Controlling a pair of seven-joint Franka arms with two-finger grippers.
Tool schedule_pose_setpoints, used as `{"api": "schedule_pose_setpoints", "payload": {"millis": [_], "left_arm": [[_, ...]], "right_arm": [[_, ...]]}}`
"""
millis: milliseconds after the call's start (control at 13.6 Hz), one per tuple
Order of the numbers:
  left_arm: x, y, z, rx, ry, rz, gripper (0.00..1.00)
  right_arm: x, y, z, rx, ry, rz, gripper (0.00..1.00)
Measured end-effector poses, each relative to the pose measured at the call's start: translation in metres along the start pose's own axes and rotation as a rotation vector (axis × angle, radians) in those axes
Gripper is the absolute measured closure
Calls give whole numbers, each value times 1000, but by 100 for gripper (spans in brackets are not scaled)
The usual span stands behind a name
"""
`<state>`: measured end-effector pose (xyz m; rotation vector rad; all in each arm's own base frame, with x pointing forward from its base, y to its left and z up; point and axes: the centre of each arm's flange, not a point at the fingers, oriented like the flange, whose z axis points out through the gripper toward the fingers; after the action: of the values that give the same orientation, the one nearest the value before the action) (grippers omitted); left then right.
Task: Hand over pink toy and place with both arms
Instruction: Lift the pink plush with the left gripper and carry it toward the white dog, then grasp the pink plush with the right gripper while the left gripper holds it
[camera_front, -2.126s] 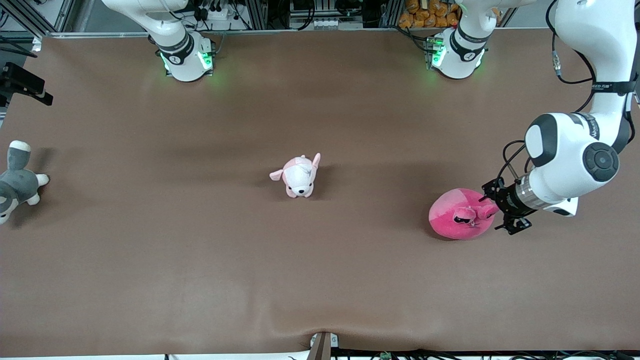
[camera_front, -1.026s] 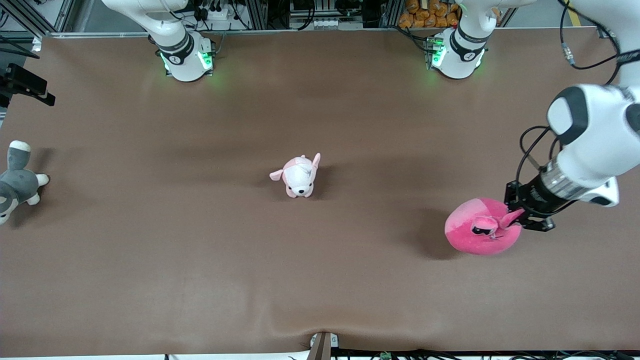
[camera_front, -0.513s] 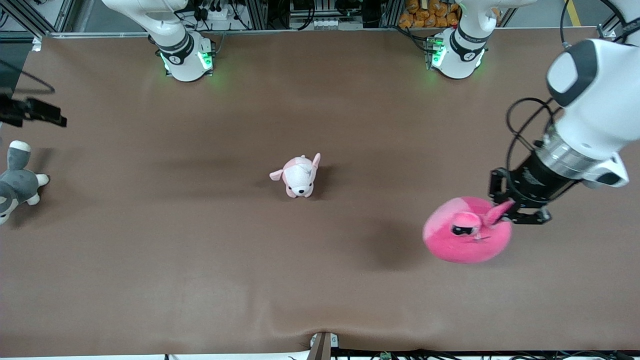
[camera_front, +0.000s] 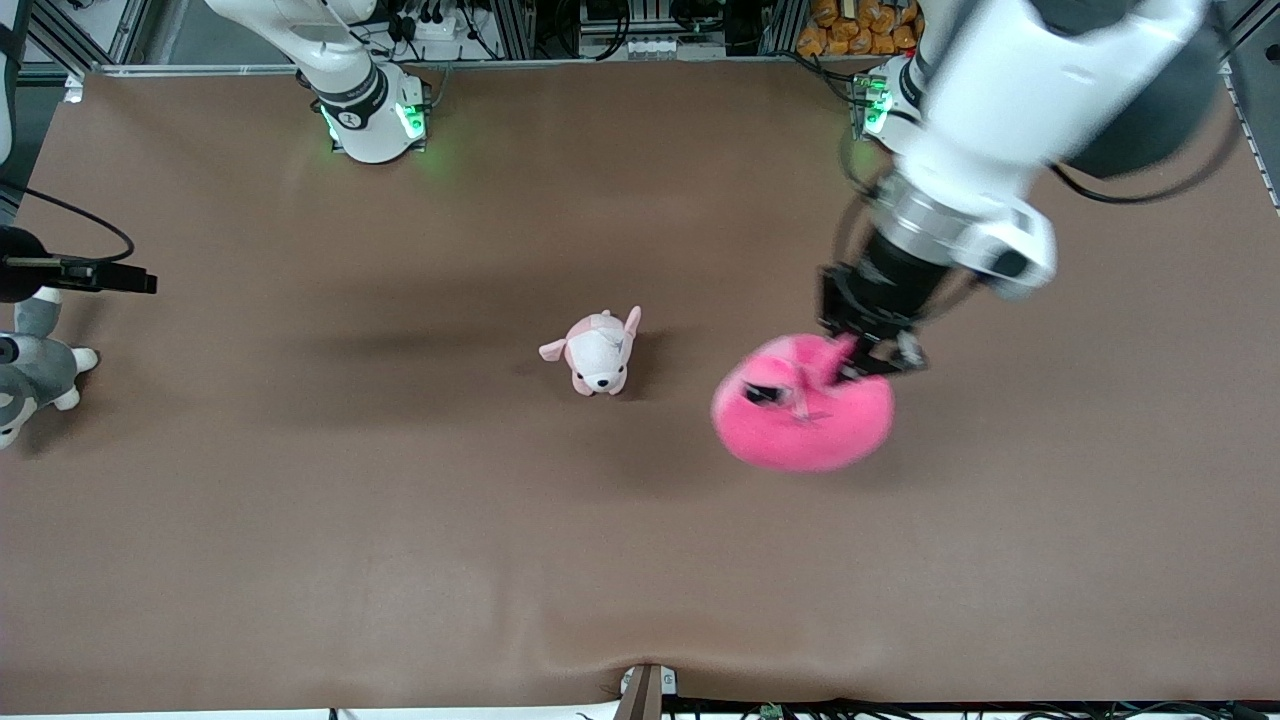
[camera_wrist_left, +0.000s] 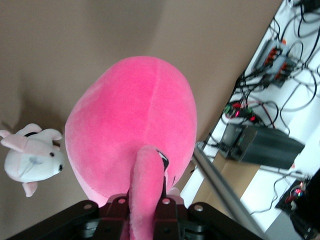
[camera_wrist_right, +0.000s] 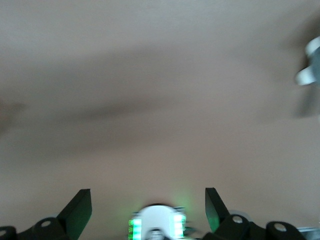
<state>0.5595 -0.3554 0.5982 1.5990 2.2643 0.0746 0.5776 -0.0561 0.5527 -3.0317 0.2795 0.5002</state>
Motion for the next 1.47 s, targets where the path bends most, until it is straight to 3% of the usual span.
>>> {"api": "schedule_pose_setpoints", "payload": {"millis": [220,440,586,953,1393,1466], "left_arm": [[-65,-90,13,-13,16,82,85],[-105,-160,45,-26,48,135,85],[-118,-170,55,-28,36,154,85],[-139,-163,71,-59,-10,148,85],[-153,-177,64,-144,-40,172,85],[-152,-175,64,-146,-41,171,85]], "right_arm": [[-9,-59,-3,164,-37,165,0],[-25,-134,-4,259,-106,364,0],[-35,-180,-6,311,-129,486,0],[-58,-277,7,340,-114,690,0],[-45,-339,40,395,-79,839,0],[-43,-342,45,394,-79,842,7]]}}
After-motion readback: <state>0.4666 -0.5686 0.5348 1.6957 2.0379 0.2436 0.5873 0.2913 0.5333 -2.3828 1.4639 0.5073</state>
